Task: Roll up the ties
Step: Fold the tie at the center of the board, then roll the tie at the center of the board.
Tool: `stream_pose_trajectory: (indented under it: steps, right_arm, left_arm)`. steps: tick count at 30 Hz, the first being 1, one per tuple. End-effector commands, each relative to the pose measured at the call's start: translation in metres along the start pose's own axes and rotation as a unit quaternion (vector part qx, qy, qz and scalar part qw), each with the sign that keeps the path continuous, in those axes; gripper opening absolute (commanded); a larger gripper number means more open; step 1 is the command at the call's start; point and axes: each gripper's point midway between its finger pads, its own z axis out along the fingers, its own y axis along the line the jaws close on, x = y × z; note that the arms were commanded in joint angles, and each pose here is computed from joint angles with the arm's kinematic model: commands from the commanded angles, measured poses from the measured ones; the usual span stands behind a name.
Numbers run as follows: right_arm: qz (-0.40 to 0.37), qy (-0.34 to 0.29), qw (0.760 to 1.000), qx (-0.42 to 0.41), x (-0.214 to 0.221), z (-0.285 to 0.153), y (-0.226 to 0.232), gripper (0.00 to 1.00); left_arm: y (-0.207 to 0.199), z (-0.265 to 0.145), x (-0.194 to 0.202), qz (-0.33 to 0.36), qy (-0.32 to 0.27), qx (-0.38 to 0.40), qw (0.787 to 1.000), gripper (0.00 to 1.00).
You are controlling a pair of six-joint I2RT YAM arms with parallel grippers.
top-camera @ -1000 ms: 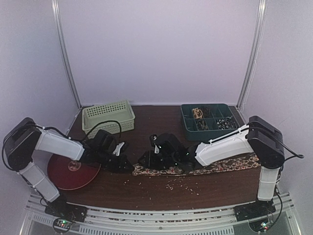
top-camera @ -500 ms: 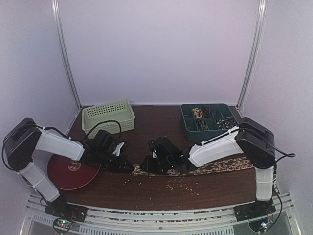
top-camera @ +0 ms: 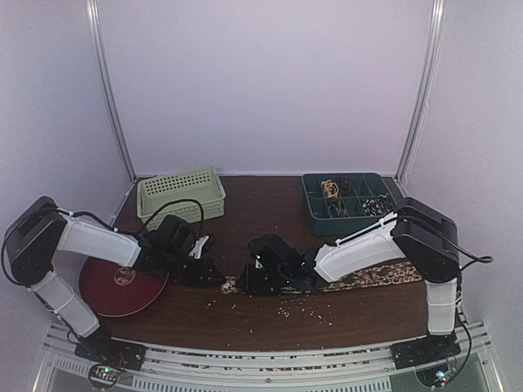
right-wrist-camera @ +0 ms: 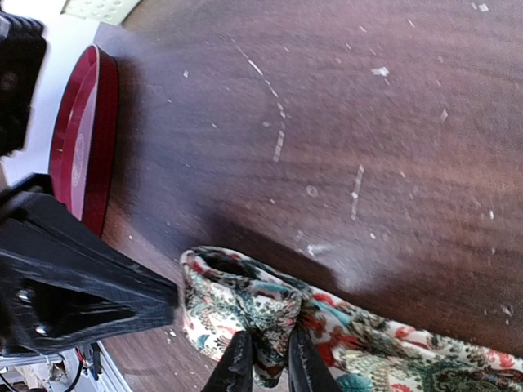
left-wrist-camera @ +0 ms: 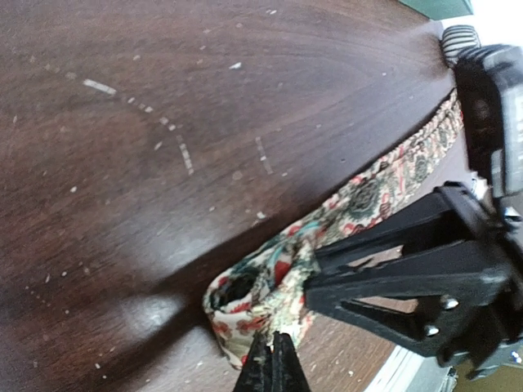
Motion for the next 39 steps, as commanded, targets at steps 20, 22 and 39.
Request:
stream_pose_trajectory:
  steps: [20, 22, 39]
  right_arm:
    - [-0.015, -0.017, 0.998, 0.055, 0.003, -0.001, -0.027, 0.18]
    - [-0.014, -0.011, 0.998, 0.054, 0.006, 0.001, -0.029, 0.17]
    - [-0.015, -0.006, 0.998, 0.062, 0.011, 0.003, -0.036, 0.15]
  left_arm:
    - [0.012, 0.016, -0.011, 0.036, -0.020, -0.023, 0.999, 0.00]
    - [0.016, 0.018, -0.007, 0.030, -0.017, -0.026, 0.999, 0.00]
    - [0.049, -0.008, -0.002, -0.004, -0.023, -0.113, 0.993, 0.00]
